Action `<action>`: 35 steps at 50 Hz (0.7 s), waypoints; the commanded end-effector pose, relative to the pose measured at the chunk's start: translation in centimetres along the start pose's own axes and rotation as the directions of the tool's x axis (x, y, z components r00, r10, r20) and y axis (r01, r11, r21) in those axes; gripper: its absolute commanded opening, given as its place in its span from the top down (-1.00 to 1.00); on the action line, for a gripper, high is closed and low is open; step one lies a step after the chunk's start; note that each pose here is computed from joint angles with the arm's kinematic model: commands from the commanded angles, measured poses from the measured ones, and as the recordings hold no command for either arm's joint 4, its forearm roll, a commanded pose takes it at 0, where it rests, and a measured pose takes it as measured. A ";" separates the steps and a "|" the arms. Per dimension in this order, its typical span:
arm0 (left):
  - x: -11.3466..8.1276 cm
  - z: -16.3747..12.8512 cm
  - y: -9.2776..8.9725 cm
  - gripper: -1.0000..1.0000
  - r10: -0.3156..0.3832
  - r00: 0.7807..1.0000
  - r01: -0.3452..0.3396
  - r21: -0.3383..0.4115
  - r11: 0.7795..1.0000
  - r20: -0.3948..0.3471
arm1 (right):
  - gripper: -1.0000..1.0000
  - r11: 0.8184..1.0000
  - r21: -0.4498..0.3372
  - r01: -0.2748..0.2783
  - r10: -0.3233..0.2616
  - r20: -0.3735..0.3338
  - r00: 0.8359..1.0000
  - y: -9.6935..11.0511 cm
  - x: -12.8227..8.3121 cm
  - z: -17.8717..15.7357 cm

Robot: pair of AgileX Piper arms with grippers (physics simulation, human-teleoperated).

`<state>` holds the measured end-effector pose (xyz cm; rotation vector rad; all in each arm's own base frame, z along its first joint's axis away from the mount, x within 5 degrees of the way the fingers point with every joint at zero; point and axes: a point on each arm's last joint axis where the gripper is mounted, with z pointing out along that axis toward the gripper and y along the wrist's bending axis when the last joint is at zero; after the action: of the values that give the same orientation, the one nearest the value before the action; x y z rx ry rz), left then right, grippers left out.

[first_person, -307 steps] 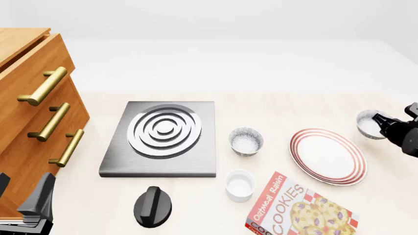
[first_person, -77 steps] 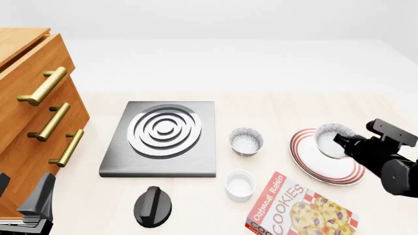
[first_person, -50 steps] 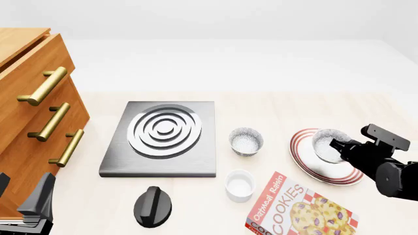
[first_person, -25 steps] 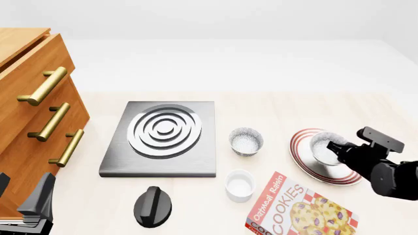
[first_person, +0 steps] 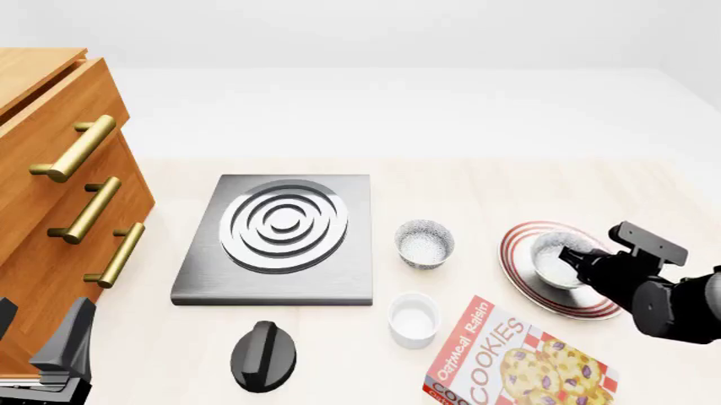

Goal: Pick the akita bowl next to the plate and place it on the plate.

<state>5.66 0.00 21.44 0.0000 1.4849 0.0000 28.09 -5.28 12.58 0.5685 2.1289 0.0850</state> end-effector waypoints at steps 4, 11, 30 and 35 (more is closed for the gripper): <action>0.0 0.0 0.0 -1.00 0.000 1.000 0.000 0.000 1.000 0.000 | 1.00 1.000 -0.002 -0.007 0.007 0.003 1.000 0.1 0.0 0.1; 0.0 0.0 0.0 -1.00 0.000 1.000 0.000 0.000 1.000 0.000 | 1.00 1.000 0.001 -0.006 0.006 -0.001 1.000 0.0 0.1 0.2; 0.0 0.0 0.0 -1.00 0.000 1.000 0.000 0.000 1.000 0.000 | -1.00 1.000 0.002 -0.013 0.013 0.005 1.000 0.0 -0.2 0.0; 0.0 0.0 0.0 -1.00 0.000 1.000 0.000 0.000 1.000 0.000 | -1.00 1.000 -0.001 -0.017 0.017 0.016 1.000 0.1 -0.8 -0.5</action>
<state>5.66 0.00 21.44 0.0000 1.4849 0.0000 28.15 -5.38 12.72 0.5813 2.1222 0.0881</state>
